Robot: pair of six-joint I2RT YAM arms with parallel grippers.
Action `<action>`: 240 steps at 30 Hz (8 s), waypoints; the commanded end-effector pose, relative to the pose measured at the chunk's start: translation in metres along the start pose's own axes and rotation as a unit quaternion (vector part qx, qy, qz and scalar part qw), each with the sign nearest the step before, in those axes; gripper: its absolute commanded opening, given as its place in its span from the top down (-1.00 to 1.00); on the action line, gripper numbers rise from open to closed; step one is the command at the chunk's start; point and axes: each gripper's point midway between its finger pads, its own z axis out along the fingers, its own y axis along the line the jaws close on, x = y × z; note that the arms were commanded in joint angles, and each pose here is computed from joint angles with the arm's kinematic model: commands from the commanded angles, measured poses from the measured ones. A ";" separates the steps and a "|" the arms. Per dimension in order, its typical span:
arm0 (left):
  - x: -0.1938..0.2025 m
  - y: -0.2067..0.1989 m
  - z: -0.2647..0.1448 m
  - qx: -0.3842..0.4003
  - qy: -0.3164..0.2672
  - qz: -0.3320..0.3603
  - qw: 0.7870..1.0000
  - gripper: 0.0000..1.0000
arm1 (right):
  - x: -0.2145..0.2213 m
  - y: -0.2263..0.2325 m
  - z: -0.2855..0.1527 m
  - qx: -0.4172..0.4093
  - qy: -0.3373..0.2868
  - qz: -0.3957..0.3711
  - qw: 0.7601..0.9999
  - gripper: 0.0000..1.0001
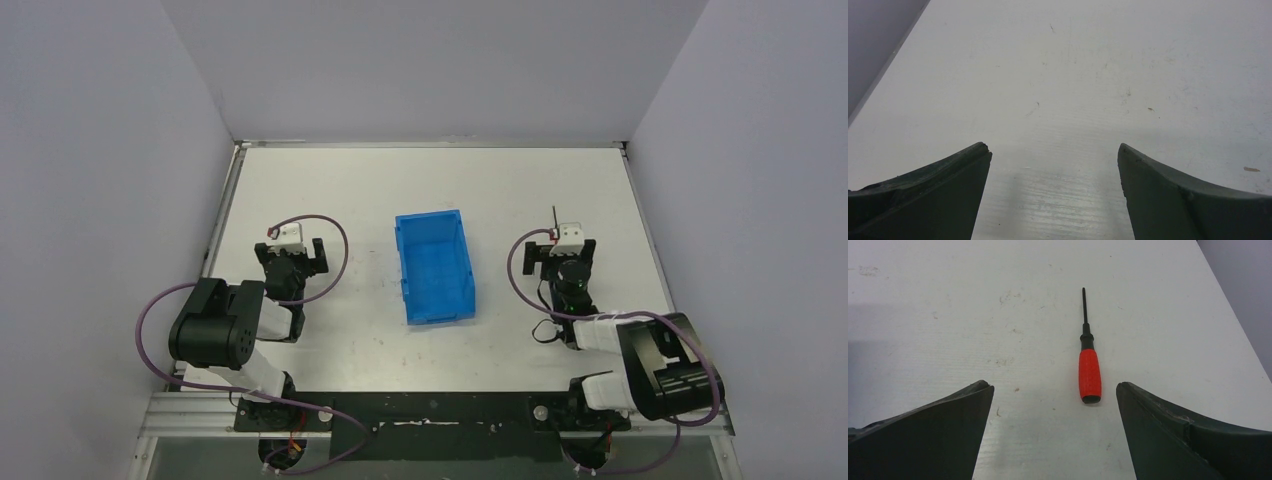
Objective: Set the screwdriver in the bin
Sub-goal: Pick up the screwdriver from the center of the board, then place the screwdriver in the bin.
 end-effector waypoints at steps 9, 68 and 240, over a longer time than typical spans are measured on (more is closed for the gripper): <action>-0.013 0.000 0.006 -0.004 -0.021 -0.011 1.000 -0.94 | -0.107 -0.004 0.014 0.007 -0.018 0.040 0.999 -1.00; -0.013 0.000 0.006 -0.004 -0.021 -0.011 1.000 -0.94 | 0.058 -0.038 0.082 0.038 0.414 0.112 0.903 -0.03; -0.013 0.000 0.006 -0.004 -0.020 -0.011 1.000 -0.94 | -0.131 0.278 -0.067 -0.200 0.280 0.015 0.939 -0.03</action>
